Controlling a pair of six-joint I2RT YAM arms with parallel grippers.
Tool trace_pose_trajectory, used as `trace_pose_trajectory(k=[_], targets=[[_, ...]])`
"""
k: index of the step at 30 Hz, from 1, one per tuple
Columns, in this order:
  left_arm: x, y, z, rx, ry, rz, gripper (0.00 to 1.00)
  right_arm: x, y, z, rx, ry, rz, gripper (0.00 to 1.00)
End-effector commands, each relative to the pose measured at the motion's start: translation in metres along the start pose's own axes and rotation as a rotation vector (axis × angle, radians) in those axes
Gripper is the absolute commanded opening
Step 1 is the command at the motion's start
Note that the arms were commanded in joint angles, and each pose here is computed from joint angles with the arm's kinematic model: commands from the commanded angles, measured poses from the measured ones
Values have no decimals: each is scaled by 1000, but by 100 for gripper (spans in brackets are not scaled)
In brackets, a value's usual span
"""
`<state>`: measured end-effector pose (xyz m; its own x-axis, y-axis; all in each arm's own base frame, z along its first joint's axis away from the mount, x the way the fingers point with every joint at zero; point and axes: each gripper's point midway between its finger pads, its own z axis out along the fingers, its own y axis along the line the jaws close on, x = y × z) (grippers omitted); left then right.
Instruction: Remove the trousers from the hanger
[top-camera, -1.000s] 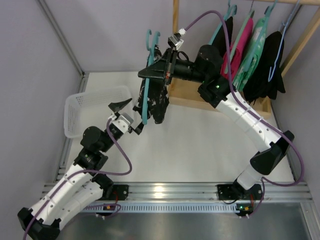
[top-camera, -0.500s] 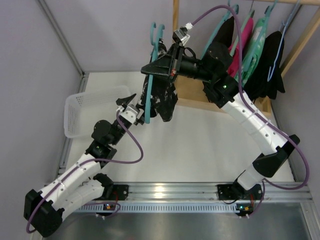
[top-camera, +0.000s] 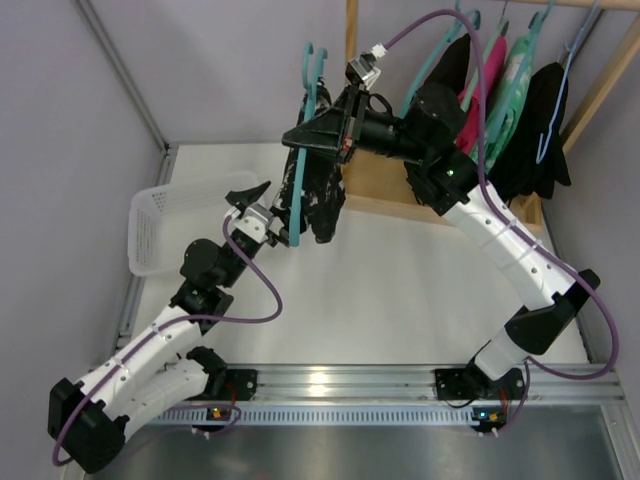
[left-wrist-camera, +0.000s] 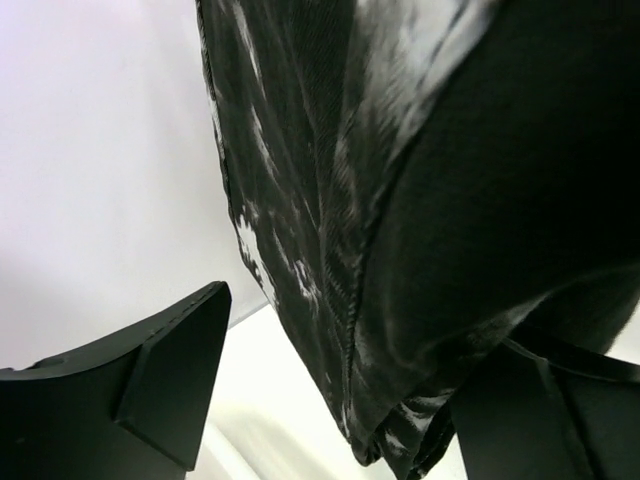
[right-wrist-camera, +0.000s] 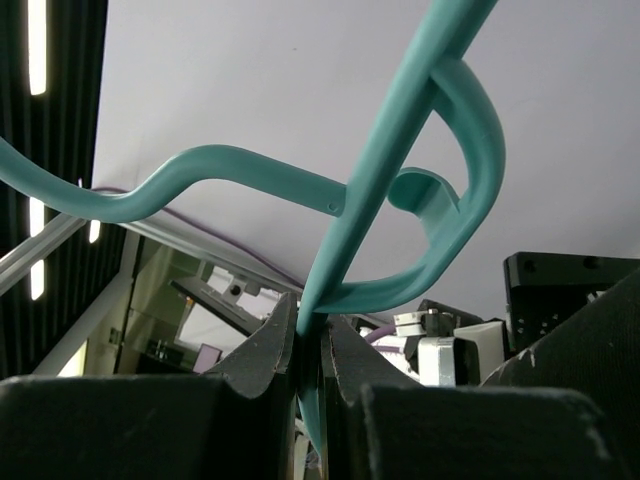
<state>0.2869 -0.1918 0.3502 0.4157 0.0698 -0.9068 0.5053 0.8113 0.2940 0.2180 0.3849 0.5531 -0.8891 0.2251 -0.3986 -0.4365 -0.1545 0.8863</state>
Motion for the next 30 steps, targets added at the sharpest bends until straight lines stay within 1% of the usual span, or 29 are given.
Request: trace_pose_trajectory(k=[1, 3, 5, 10, 14, 17, 22, 26, 30], targets=[[-30, 11, 10, -45, -98, -36, 88, -6, 119, -29, -286, -79, -252, 0], [-28, 16, 13, -75, -95, -52, 89, -6, 121, -30, -289, -79, -250, 0], [-23, 14, 16, -72, -93, -66, 91, -5, 122, -30, -291, -78, -249, 0], [-28, 10, 24, -56, -134, -113, 95, -5, 120, -27, -289, -72, -233, 0], [-32, -2, 25, 5, -152, -156, 97, -6, 116, -25, -286, -71, -231, 0], [-26, -8, 24, 24, -142, -177, 98, -7, 116, -24, -292, -73, -241, 0], [-24, -13, 21, 35, -138, -177, 98, -7, 114, -22, -293, -72, -250, 0], [-19, -30, 12, 92, -145, -113, 98, -7, 113, -22, -295, -68, -258, 0], [-20, -32, 11, 93, -145, -123, 98, -7, 110, -20, -291, -65, -260, 0]])
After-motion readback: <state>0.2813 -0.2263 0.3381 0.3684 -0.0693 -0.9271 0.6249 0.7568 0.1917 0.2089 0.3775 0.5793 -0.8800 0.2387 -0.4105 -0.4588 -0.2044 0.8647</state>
